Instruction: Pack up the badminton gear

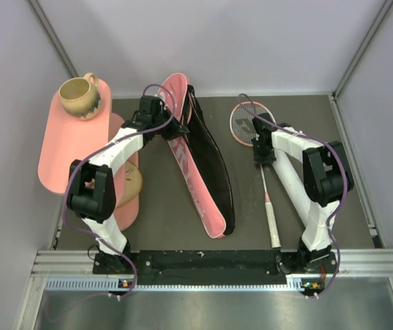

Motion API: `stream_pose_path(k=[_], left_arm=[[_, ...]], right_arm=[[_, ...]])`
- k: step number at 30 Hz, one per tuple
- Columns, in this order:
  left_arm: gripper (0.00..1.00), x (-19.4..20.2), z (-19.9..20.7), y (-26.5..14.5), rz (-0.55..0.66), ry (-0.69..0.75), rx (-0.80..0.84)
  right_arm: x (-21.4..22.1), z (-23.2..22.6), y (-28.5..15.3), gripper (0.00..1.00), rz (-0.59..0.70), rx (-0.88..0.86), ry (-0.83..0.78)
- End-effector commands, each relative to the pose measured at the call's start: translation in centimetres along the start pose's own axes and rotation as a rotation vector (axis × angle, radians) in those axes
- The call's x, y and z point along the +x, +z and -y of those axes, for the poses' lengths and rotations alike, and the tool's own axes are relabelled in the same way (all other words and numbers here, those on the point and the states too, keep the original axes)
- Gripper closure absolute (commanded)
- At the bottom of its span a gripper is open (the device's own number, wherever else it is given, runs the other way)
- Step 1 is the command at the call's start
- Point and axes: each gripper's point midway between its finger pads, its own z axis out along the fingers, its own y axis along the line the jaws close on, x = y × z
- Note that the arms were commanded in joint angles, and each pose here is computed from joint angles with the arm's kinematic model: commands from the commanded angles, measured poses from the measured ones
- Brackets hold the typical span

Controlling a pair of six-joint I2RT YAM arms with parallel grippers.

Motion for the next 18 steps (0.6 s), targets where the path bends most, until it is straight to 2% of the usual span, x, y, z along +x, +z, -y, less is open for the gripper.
stream_pose_path(k=[1, 4, 8, 10, 18], left_arm=[[1.00, -1.6, 1.2, -0.7, 0.033, 0.013, 0.071], [1.00, -1.8, 1.1, -0.8, 0.045, 0.009, 0.056], [1.00, -2.5, 1.3, -0.8, 0.053, 0.003, 0.031], [1.00, -2.3, -0.2, -0.2, 0.034, -0.021, -0.045], [1.00, -3.6, -0.8, 0.9, 0.045, -0.042, -0.122]], right_arm=[[-2.3, -1.3, 1.2, 0.86, 0.051, -0.053, -0.001], [-2.9, -1.5, 1.5, 1.00, 0.072, -0.048, -0.012], [-5.3, -1.9, -1.0, 1.00, 0.190, -0.003, -0.102], [-6.5, -2.5, -3.5, 1.00, 0.259, -0.007, -0.128], [-6.6, -3.9, -10.8, 1.00, 0.383, 0.040, -0.225]])
